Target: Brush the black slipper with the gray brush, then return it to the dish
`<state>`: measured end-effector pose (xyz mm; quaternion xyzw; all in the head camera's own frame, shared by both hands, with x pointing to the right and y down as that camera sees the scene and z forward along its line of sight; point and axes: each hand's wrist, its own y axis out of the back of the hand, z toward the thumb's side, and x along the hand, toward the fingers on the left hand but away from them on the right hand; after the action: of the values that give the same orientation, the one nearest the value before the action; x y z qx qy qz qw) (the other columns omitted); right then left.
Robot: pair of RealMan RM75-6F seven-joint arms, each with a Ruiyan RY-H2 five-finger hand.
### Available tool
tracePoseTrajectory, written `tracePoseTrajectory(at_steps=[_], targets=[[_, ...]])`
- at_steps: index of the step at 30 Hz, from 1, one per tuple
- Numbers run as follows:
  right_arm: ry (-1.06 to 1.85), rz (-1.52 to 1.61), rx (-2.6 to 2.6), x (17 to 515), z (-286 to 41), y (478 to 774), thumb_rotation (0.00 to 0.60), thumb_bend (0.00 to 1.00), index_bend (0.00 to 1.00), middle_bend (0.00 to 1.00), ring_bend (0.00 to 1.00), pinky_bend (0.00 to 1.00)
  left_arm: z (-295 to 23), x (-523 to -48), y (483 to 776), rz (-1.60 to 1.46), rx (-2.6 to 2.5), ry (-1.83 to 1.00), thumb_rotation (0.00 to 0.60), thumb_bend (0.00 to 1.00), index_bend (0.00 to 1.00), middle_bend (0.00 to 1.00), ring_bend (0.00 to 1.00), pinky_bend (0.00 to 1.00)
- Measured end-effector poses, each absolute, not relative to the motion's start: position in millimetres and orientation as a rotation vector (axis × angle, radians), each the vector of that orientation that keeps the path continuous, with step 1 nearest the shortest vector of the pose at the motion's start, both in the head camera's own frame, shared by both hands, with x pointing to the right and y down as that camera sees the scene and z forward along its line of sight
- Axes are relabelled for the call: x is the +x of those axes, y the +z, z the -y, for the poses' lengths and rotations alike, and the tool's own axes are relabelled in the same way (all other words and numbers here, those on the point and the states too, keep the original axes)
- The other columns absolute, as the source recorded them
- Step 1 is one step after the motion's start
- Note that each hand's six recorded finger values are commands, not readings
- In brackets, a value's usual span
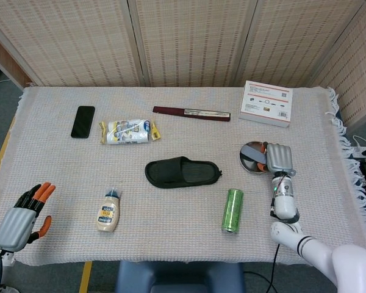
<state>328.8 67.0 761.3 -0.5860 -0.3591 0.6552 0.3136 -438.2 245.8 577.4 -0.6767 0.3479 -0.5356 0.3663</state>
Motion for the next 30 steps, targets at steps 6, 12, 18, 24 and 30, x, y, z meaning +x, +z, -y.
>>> tracePoseTrajectory(at_steps=[6, 12, 18, 24, 30], targets=[[1.697, 0.982, -1.585, 326, -65, 760, 0.6, 0.52, 0.89, 0.56, 0.5, 0.86, -246, -439, 578, -0.894, -1.74, -1.38, 0.6, 0.54, 0.0, 0.0, 0.0, 0.14], [1.618, 1.046, -1.685, 323, -58, 753, 0.6, 0.53, 0.89, 0.56, 0.5, 0.86, -246, -439, 578, -0.895, -1.734, -1.382, 0.6, 0.54, 0.0, 0.0, 0.0, 0.14], [1.495, 0.958, -1.842, 310, -51, 739, 0.6, 0.52, 0.89, 0.56, 0.5, 0.86, -245, -439, 580, -0.892, -1.732, -1.39, 0.6, 0.54, 0.0, 0.0, 0.0, 0.14], [1.336, 0.692, -1.98, 276, -58, 722, 0.6, 0.53, 0.89, 0.56, 0.5, 0.86, -245, -438, 581, -0.889, -1.729, -1.392, 0.6, 0.54, 0.0, 0.0, 0.0, 0.14], [1.204, 0.454, -2.01, 235, -72, 708, 0.6, 0.53, 0.89, 0.56, 0.5, 0.86, -245, -436, 580, -0.885, -1.734, -1.383, 0.6, 0.54, 0.0, 0.0, 0.0, 0.14]])
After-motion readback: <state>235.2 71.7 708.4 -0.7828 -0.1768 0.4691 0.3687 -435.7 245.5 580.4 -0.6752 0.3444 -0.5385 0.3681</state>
